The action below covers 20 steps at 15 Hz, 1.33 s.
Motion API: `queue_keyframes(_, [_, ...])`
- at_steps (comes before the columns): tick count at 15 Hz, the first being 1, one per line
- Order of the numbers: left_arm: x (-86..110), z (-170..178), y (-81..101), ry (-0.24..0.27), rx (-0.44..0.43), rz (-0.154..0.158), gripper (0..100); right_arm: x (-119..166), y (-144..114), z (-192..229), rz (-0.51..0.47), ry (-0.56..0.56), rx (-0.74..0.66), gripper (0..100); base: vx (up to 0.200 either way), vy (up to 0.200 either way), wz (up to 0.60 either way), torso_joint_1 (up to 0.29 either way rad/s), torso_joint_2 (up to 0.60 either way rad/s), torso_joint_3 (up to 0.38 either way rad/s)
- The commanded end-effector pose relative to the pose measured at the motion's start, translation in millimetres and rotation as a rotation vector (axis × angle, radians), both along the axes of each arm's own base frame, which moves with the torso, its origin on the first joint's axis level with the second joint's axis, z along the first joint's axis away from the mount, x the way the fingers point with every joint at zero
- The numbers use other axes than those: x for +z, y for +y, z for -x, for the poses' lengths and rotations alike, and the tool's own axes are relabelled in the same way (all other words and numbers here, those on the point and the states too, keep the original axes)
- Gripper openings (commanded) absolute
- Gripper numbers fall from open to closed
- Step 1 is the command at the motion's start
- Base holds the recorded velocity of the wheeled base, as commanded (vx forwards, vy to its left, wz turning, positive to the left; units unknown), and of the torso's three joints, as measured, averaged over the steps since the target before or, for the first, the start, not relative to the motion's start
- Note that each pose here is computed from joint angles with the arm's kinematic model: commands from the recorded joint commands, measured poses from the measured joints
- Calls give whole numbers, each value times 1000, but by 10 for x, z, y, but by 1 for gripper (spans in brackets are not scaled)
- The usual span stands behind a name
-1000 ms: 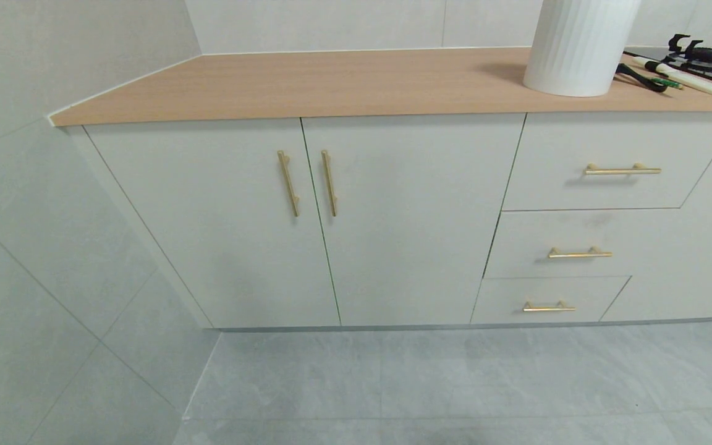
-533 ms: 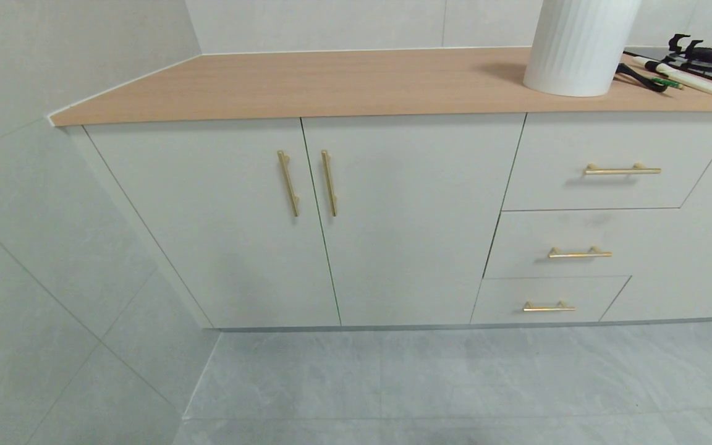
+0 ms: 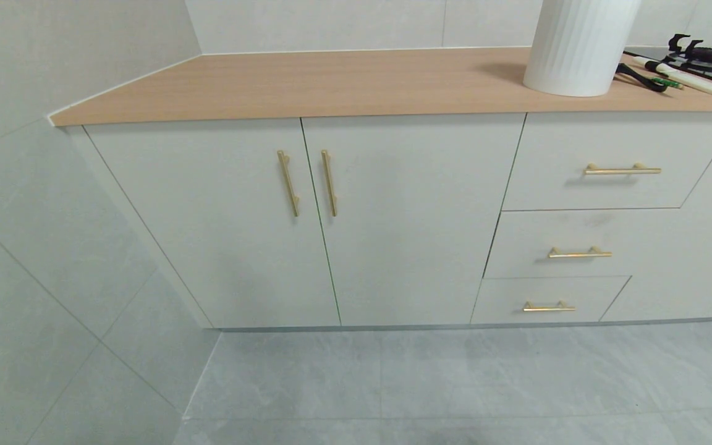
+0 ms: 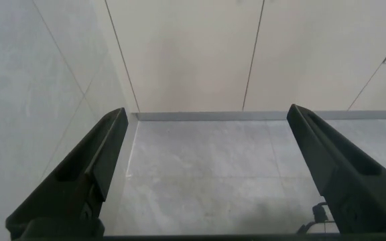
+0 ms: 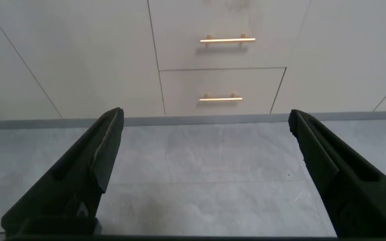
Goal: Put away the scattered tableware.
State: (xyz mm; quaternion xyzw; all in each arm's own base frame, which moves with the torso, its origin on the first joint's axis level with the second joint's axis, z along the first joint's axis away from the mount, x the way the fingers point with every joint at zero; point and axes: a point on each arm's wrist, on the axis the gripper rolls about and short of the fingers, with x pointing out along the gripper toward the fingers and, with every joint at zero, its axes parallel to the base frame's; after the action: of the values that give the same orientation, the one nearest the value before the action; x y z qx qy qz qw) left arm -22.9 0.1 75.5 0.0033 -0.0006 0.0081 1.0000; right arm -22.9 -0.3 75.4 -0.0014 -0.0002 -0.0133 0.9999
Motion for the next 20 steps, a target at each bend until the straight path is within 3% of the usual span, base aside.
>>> queue_keyframes(1, [0,-1,0,1,1,-1,100,0,0,-2,0,4,1,100,0,0,0,0,0,0])
queue_keyframes(13, [2,-1,0,0,1,4,100,0,0,-3,-1,5,-1,100,0,-200,0,2,1,4])
queue_keyframes(20, [2,-1,0,0,1,5,100,0,0,-3,-3,5,-1,100,29,0,0,0,0,0])
